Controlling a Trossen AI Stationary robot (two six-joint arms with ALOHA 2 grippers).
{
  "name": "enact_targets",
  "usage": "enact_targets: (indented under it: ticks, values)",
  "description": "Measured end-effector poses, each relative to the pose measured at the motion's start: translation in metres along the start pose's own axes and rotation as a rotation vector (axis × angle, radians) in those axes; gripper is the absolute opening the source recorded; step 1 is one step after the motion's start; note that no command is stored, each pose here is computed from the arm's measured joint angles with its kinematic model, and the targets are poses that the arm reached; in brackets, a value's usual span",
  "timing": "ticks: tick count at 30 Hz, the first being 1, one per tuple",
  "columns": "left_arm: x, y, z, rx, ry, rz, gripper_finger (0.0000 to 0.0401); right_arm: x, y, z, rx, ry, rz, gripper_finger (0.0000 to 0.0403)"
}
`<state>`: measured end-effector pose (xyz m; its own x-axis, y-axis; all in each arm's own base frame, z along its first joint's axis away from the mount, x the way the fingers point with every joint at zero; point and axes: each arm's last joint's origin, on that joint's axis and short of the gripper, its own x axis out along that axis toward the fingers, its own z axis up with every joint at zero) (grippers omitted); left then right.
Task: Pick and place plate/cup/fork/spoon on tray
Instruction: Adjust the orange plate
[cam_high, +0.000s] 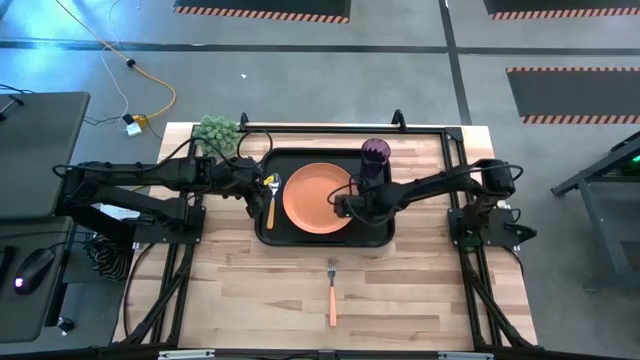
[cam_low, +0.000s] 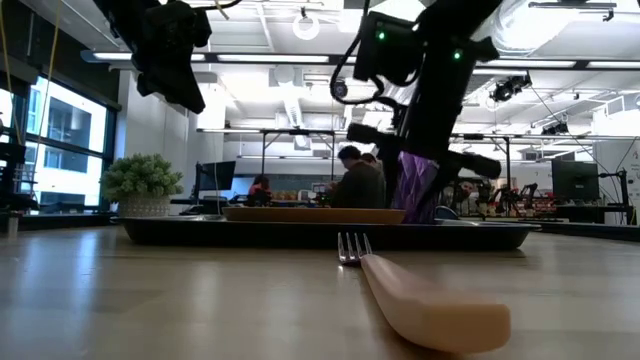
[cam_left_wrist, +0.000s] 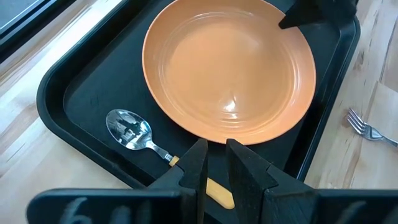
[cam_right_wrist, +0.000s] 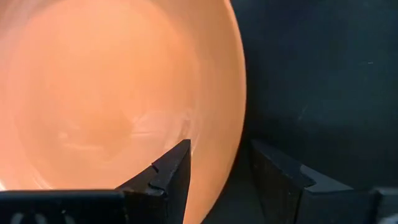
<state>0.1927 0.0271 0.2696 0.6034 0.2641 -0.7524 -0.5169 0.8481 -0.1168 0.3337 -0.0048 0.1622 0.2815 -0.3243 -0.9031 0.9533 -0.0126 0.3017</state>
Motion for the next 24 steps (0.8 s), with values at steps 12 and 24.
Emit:
enact_targets:
  ticks: [12,24]
  values:
    - [0.0,0.0,0.0,0.001,0.0,0.0,0.0051,0.0085,-0.003,0.0021,-0.01,0.007,-0.047,0.0115]
    - [0.0,0.0001,-0.0001,0.001,0.001,0.001,0.0051,0.0117,-0.0026,0.0035,-0.003,0.016,-0.048,0.0109]
